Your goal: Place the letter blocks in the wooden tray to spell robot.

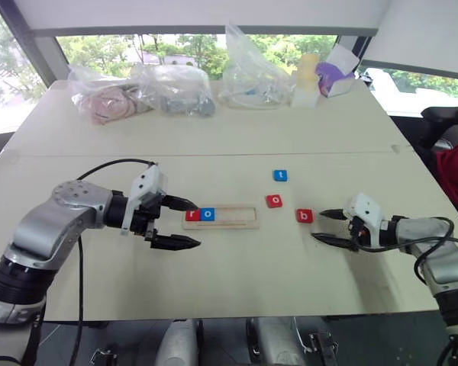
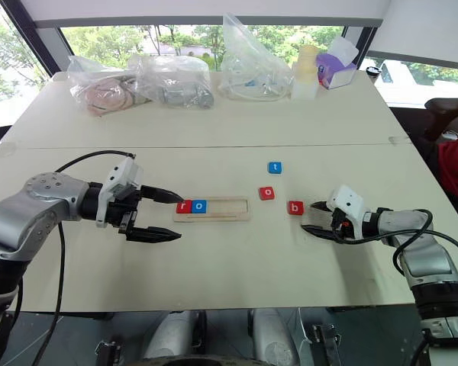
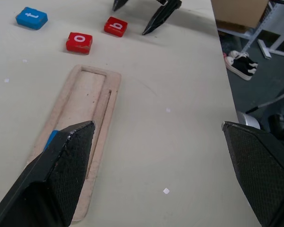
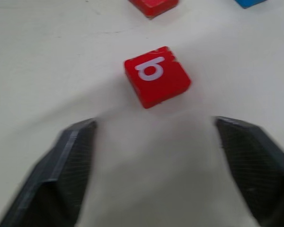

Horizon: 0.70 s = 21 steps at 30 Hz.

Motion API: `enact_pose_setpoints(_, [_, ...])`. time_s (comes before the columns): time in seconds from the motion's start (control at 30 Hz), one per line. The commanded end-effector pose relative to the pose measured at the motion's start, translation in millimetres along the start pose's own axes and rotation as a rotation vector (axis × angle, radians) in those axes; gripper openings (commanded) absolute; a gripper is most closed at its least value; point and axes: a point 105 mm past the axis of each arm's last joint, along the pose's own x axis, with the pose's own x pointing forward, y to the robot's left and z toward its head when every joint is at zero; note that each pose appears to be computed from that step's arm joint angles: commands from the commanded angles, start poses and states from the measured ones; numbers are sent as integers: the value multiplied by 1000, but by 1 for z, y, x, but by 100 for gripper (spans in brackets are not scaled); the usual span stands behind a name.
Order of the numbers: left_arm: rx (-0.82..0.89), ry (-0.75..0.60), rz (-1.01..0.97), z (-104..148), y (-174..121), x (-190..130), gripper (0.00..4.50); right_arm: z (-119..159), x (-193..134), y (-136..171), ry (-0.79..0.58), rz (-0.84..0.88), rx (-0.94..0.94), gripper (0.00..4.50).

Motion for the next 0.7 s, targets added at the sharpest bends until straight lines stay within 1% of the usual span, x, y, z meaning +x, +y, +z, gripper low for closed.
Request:
enact_pose_setpoints(0.03, [37, -6, 25, 7, 1, -8, 450, 13, 1, -5, -44, 26, -18, 427])
enact_pose_setpoints(0.2, [33, -4, 28, 6, 0, -8, 450, 23, 17, -9, -61, 97, -39, 427])
enact_pose_setpoints(0.33, [31, 7, 36, 3, -2, -10, 450, 26, 28, -10, -49, 152, -74, 427])
enact_pose_setpoints(0.47, [26, 13, 58, 4, -4, -14, 450, 14, 29, -8, 10, 213, -72, 427])
enact_pose_setpoints(0.63, [13, 13, 79, 1, -7, -18, 450, 10, 25, -15, 17, 200, -56, 427])
enact_pose_setpoints(0.7, [13, 9, 79, 2, -8, -16, 450, 6, 25, -13, 19, 207, -46, 374])
